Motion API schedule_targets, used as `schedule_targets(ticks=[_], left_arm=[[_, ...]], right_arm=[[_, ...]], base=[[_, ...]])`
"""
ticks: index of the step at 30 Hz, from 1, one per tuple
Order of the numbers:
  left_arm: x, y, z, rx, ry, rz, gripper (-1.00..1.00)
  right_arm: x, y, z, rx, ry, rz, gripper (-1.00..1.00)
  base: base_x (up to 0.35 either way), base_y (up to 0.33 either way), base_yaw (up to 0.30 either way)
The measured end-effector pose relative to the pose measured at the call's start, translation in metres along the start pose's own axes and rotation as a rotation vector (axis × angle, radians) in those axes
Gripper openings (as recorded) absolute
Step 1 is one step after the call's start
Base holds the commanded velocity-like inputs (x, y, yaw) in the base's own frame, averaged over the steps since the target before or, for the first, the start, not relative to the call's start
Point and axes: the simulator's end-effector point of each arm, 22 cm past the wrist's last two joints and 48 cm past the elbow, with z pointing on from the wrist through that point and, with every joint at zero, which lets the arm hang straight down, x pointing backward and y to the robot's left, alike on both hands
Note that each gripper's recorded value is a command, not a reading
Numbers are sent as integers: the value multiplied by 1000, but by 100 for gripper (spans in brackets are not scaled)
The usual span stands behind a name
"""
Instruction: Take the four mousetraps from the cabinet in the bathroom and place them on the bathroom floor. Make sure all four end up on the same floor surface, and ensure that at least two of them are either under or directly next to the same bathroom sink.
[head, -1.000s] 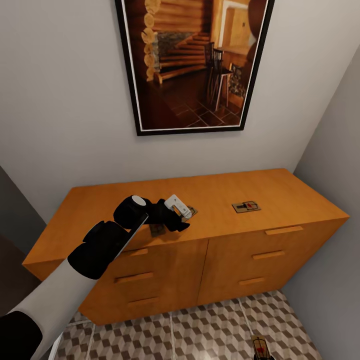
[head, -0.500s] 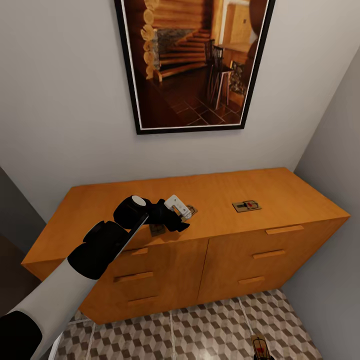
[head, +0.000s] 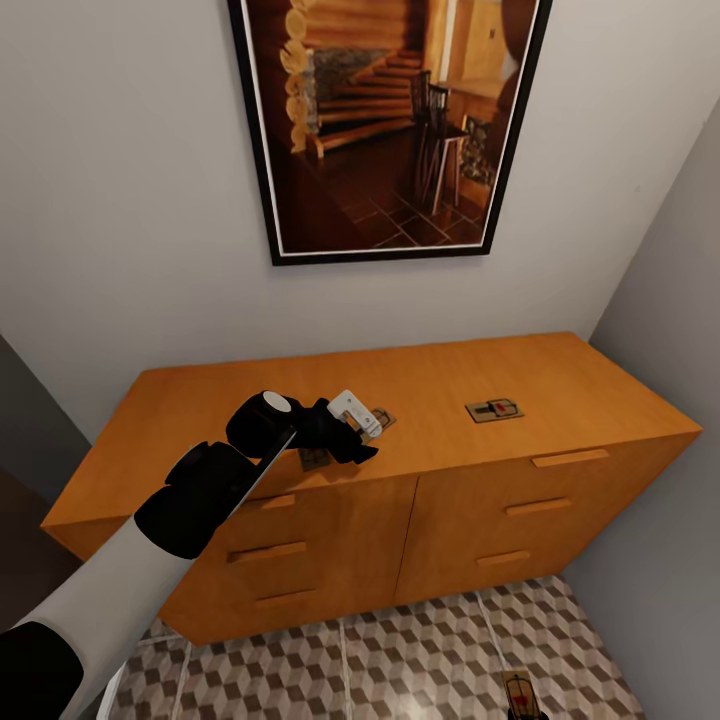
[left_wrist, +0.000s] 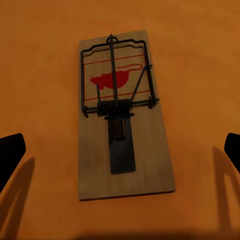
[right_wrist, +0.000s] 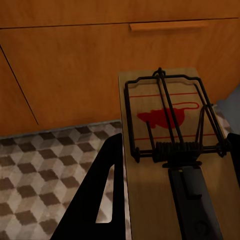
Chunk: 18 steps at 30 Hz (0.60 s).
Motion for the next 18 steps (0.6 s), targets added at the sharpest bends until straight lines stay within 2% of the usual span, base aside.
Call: schedule_targets(ticks=[18], left_arm=[[5,-1,5,11,7,-8,100]], right_arm=[[5,0,-1,-1,12,-1,-100]], base=[[0,0,0]])
